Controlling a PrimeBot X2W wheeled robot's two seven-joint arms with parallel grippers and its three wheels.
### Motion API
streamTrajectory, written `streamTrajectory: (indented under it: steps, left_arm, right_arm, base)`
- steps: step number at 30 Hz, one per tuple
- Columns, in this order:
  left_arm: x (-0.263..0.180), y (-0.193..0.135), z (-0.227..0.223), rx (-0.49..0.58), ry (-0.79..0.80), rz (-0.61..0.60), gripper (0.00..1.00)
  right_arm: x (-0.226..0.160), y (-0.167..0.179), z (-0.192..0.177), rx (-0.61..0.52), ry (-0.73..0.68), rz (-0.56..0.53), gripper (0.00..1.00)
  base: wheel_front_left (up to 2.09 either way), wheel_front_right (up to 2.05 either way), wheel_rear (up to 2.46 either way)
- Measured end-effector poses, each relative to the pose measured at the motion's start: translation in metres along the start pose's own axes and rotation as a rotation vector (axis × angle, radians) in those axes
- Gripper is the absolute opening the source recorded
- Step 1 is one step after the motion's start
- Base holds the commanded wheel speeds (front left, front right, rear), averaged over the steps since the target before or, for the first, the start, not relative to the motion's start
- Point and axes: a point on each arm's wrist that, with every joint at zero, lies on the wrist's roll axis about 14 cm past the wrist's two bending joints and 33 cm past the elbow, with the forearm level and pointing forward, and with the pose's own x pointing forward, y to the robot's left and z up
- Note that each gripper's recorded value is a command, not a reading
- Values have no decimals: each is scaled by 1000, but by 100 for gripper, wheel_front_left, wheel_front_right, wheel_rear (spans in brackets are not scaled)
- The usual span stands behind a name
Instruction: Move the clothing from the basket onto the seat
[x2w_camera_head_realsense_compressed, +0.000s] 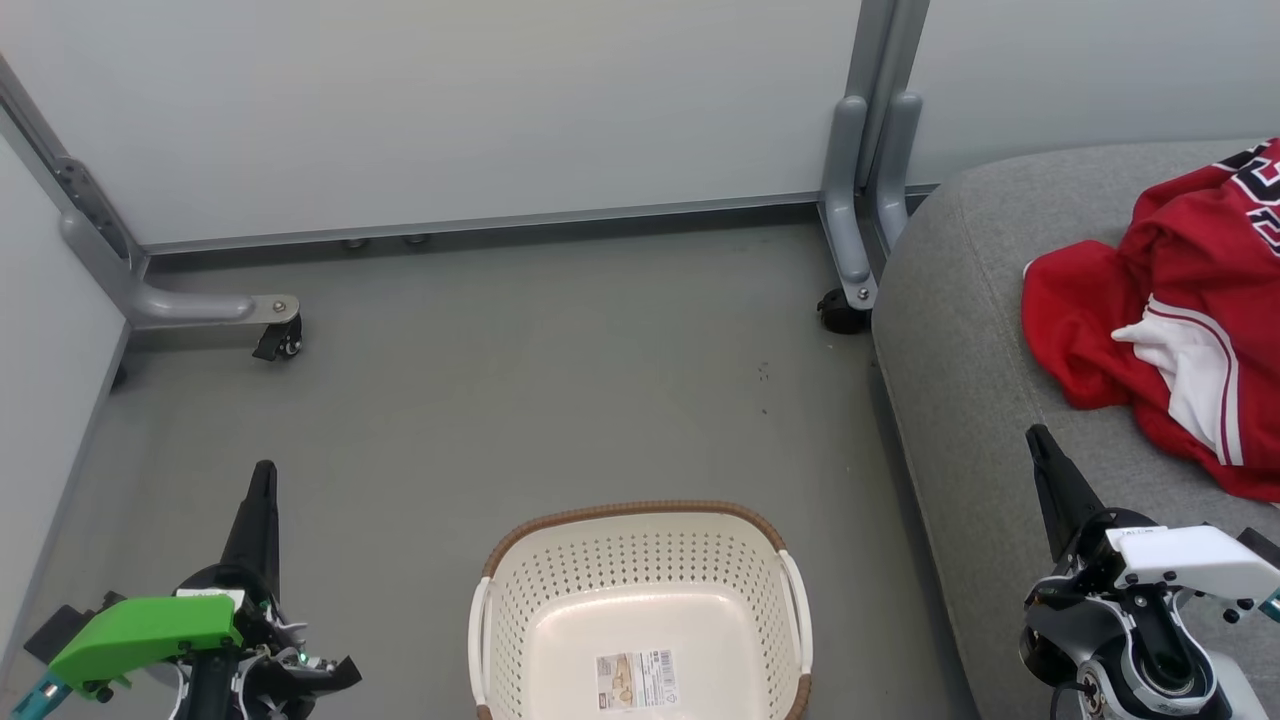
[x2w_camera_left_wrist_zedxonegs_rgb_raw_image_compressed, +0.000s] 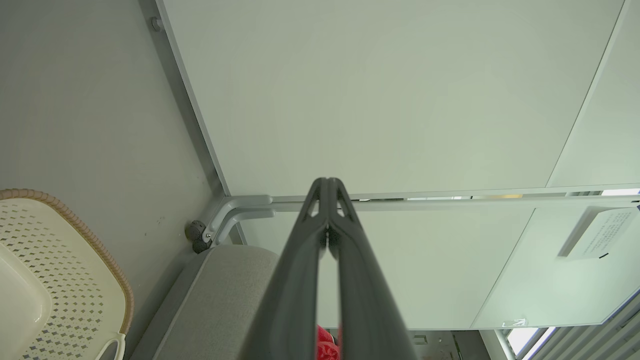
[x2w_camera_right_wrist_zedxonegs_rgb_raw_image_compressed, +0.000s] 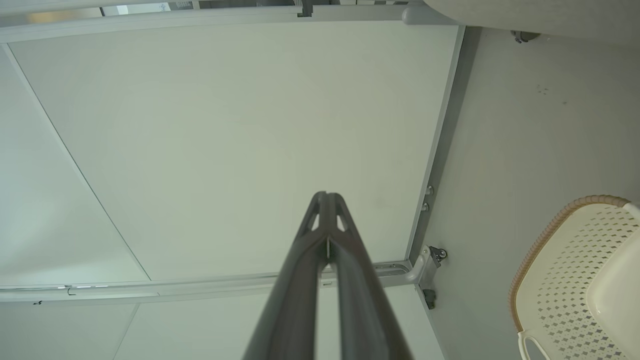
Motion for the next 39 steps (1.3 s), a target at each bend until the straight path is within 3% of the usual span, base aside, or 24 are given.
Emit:
streamTrajectory:
  steps: [39]
  left_arm:
    - [0, 0, -1, -7, 0, -2, 0]
  right_arm:
    - [0, 1, 1, 4, -1, 2, 0]
  base:
    - [0, 0, 0]
